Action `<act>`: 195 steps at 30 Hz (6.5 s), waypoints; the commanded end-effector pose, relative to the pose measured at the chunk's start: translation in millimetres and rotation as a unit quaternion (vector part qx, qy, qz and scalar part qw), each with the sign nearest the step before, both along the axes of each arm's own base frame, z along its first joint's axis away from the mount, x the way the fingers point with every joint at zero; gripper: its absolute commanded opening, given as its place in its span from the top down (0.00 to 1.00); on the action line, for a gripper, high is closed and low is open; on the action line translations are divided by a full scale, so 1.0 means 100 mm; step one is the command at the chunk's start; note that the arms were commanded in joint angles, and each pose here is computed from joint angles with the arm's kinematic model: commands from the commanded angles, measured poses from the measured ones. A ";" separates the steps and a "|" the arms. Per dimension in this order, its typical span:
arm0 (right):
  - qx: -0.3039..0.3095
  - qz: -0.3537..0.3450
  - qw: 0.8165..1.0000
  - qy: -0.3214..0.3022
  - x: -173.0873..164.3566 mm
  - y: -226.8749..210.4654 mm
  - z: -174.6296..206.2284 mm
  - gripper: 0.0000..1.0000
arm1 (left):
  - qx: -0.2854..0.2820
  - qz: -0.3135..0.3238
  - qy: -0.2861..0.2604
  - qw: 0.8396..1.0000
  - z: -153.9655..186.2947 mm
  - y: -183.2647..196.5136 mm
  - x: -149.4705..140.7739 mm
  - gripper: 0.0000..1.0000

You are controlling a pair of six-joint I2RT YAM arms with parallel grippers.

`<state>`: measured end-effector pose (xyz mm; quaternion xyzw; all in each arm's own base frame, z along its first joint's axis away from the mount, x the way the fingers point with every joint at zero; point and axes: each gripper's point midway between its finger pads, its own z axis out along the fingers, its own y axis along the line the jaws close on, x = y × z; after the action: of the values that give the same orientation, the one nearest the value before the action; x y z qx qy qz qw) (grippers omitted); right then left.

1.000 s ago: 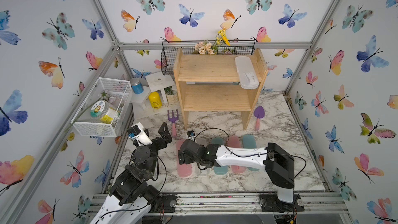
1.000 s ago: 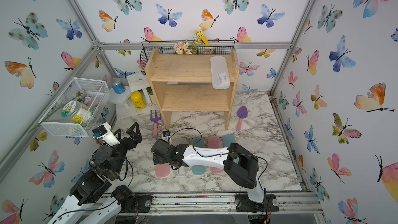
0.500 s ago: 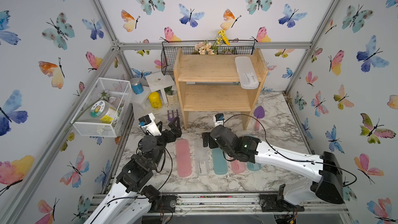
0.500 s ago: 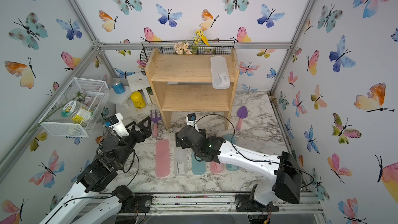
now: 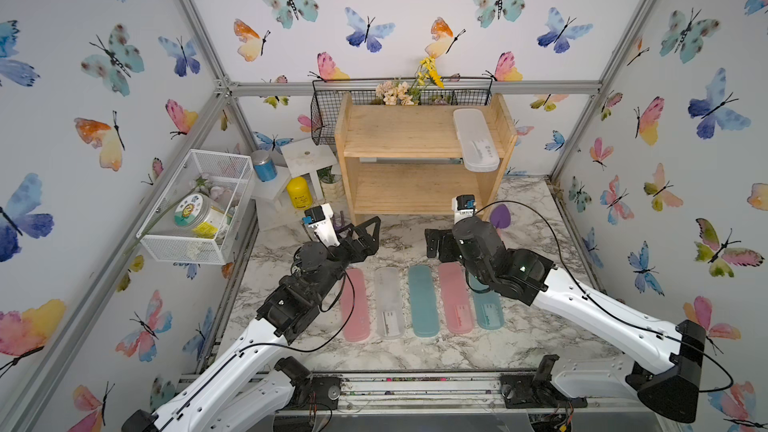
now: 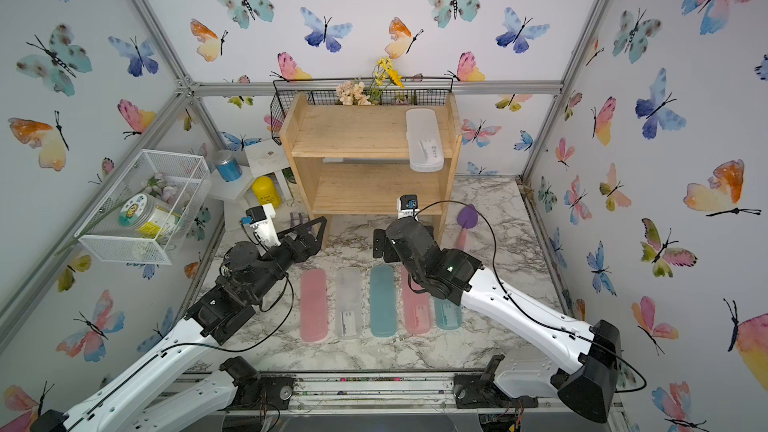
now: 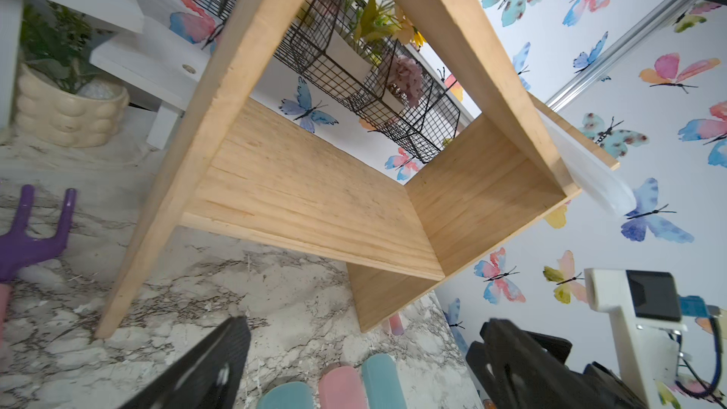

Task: Remove the pencil cases from the shelf
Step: Pick up the pencil case from the shelf, then place the pencil case at the center of the board.

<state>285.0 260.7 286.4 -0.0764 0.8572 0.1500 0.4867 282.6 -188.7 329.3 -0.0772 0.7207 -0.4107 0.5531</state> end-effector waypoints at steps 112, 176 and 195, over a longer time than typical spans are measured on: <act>0.158 0.182 0.966 -0.099 -0.14 0.60 1.49 0.01 | 0.075 -0.003 -0.123 0.990 0.32 0.10 -0.48 0.99; 0.122 0.237 0.945 0.191 -0.95 1.85 -0.87 0.31 | 0.167 0.232 -0.084 0.955 0.70 1.16 -0.47 0.01; 0.116 0.242 0.927 0.263 -1.18 3.41 -1.79 0.28 | 0.172 0.263 -0.014 0.949 0.48 1.60 -0.78 0.01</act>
<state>161.1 601.0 119.8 -0.2032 0.8738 0.3982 0.1911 209.1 -43.2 386.9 -0.1408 0.7229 -0.1455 0.6606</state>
